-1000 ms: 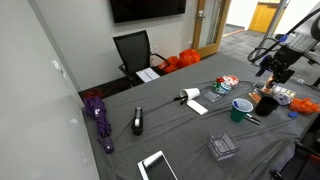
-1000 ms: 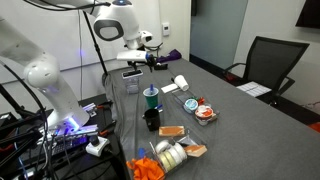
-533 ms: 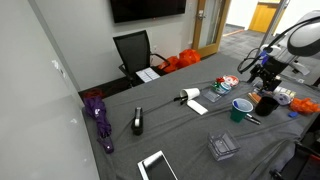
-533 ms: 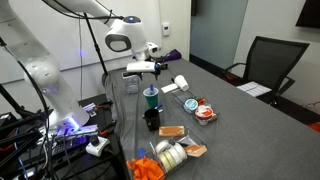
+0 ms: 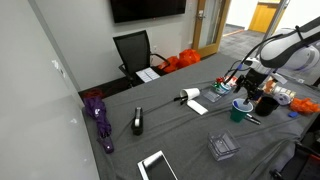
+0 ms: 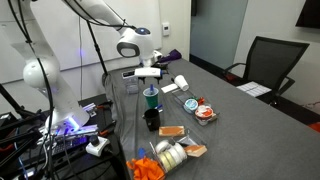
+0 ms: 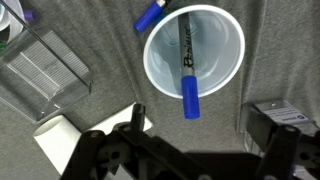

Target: Move the marker from the cup to the tray

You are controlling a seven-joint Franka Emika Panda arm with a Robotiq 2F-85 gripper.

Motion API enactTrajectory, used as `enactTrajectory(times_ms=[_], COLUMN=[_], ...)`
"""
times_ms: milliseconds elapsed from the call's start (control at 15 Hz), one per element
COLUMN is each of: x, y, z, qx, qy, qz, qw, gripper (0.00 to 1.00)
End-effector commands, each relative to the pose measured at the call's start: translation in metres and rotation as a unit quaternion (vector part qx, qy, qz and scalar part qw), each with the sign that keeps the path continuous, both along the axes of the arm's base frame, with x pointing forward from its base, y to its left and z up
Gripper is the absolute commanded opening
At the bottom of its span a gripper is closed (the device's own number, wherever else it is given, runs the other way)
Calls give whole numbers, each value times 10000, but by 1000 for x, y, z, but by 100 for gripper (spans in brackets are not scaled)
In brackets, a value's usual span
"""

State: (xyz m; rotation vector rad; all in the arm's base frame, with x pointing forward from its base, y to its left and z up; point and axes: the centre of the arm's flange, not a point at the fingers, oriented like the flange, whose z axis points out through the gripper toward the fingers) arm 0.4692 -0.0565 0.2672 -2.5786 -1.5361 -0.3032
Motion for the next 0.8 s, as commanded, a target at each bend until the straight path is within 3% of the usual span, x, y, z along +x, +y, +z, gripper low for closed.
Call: enactTrajectory(times_ms=[0,733], x=[17,5], y=[-2,-15], z=[-24,-37], qx=[-72,-51], qy=[49,29], qz=[79,328], qw=[9999,9994], gripper=[100,100])
